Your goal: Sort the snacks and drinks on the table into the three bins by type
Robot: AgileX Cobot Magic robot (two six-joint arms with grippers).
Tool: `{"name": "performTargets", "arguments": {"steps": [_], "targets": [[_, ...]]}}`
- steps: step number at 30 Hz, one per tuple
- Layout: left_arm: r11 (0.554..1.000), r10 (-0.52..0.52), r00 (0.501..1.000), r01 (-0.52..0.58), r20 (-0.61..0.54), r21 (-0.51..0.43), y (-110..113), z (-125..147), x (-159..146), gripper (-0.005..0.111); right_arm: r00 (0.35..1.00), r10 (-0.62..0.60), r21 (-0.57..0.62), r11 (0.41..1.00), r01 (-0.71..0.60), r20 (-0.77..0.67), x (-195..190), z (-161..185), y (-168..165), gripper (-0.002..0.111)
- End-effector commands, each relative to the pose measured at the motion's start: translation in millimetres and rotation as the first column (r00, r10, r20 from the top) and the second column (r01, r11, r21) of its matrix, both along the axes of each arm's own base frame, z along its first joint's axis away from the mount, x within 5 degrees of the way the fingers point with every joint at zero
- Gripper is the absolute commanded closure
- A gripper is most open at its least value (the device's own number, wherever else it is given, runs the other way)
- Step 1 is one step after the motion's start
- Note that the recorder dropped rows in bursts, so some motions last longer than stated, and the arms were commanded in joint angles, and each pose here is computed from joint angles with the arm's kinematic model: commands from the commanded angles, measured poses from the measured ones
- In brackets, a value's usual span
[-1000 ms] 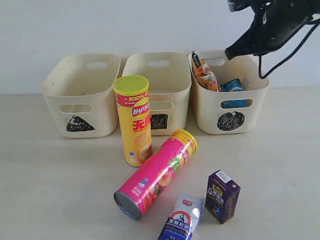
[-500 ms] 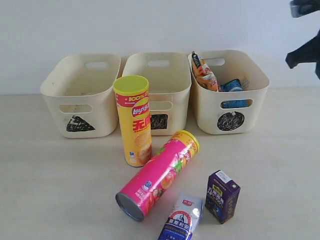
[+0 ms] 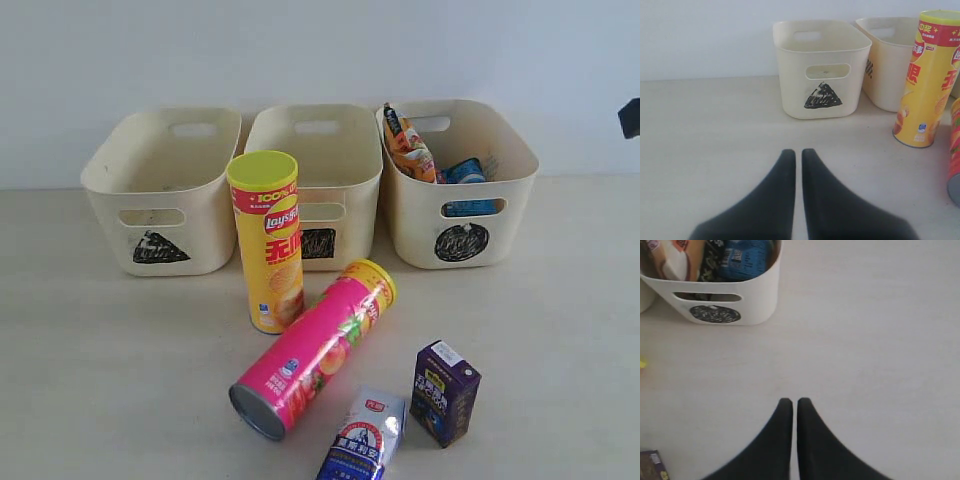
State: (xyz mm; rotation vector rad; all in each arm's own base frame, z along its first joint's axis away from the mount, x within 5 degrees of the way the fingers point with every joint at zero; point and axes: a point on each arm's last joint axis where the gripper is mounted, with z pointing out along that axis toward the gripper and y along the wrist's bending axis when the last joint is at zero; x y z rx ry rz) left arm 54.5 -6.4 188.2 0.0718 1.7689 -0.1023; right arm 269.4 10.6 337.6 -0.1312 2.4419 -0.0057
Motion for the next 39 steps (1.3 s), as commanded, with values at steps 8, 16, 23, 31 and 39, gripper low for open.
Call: {"name": "performTargets", "arguments": {"steps": [8, 16, 23, 31, 39], "targets": [[1.0, 0.004, 1.0, -0.004, 0.008, -0.013, 0.0, -0.1, 0.0, 0.103, 0.963, 0.011, 0.055, 0.998, -0.027, 0.269, -60.5, -8.6, 1.0, 0.108], [1.0, 0.004, 1.0, -0.004, 0.008, -0.013, 0.0, -0.1, 0.0, 0.103, 0.882, -0.062, 0.14, 0.99, -0.005, 0.467, -111.9, -9.7, -0.6, 0.108], [1.0, 0.004, 1.0, -0.004, 0.008, -0.013, 0.0, -0.1, 0.0, 0.103, 0.846, -0.047, 0.132, 0.991, -0.028, 0.532, -150.9, -10.1, -0.8, 0.108], [1.0, 0.004, 1.0, -0.004, 0.008, -0.013, 0.0, -0.1, 0.0, 0.103, 0.792, 0.004, 0.057, 0.997, -0.049, 0.611, -164.4, -0.9, -1.9, 0.108], [1.0, 0.004, 1.0, -0.004, 0.008, -0.013, 0.0, -0.1, 0.0, 0.103, 0.762, 0.036, -0.002, 0.999, -0.046, 0.647, -182.2, -40.7, -3.9, 0.108]]}}
